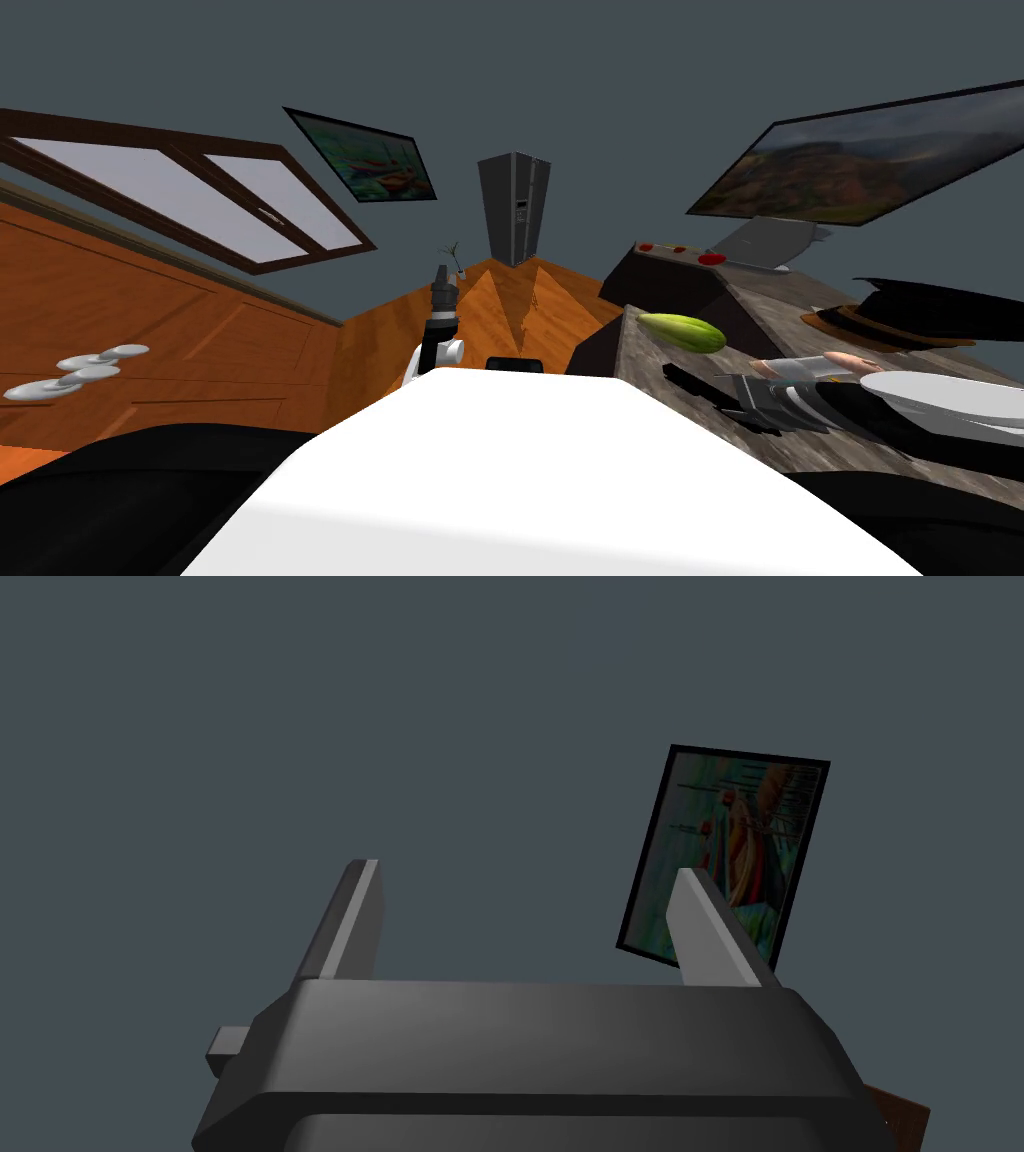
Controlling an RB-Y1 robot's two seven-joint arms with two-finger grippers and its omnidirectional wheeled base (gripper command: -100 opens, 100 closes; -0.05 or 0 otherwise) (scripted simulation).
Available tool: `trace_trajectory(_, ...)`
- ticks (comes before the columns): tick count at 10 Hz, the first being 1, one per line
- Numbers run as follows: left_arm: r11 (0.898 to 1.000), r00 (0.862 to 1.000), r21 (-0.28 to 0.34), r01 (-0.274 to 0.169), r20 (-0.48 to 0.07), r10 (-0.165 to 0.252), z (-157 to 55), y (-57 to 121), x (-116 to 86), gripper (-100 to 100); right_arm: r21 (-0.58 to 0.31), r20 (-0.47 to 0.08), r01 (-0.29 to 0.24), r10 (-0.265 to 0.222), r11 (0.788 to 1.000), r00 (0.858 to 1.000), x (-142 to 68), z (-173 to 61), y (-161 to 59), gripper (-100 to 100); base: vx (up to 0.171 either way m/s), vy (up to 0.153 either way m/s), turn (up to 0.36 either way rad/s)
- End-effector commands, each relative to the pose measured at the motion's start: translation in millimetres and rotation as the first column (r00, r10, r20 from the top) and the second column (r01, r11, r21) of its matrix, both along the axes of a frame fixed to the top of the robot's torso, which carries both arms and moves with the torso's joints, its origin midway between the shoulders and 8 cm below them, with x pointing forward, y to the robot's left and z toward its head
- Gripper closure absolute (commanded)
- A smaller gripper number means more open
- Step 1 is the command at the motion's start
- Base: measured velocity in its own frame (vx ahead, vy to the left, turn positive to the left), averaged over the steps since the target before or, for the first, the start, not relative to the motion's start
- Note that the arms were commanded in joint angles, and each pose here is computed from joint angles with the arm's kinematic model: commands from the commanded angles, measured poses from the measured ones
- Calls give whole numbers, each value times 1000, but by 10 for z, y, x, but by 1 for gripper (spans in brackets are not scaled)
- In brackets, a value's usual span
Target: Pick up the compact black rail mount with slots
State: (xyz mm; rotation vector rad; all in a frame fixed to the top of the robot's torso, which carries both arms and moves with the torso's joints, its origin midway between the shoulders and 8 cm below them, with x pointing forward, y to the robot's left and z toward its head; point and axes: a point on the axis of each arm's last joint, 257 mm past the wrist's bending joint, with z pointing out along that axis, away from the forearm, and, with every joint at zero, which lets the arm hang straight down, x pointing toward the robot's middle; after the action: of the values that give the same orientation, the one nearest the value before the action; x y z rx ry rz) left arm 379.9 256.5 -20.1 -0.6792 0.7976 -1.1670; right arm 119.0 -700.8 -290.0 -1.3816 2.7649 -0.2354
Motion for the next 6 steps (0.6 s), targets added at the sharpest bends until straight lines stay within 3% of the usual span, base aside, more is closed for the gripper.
trace_trajectory(1, 1000, 1000, 0, 0, 0, 0, 0, 0, 0, 0, 37, -58, 18, -16, 999, 998, -335, -196, 118, -100, 95, -133, 194)
trace_trajectory(3, 1000, 1000, 0, 0, 0, 0, 0, 0, 0, 0, 33, -53, 18, -17, 999, 998, -311, -180, 88, -100, 51, -91, 70)
trace_trajectory(4, 1000, 1000, 0, 0, 0, 0, 0, 0, 0, 0, 34, -53, 17, -16, 999, 998, -316, -180, 91, 0, 6, -11, 2)
trace_trajectory(5, 1000, 1000, 0, 0, 0, 0, 0, -1, 0, 0, 30, -46, 50, -48, 998, 998, -323, -184, 25, -100, -92, -8, 270)
trace_trajectory(6, 1000, 1000, 0, 0, 0, 0, 2, -2, 1, 0, 30, -41, 81, -80, 996, 996, -332, -199, -19, -100, -206, -20, 397)
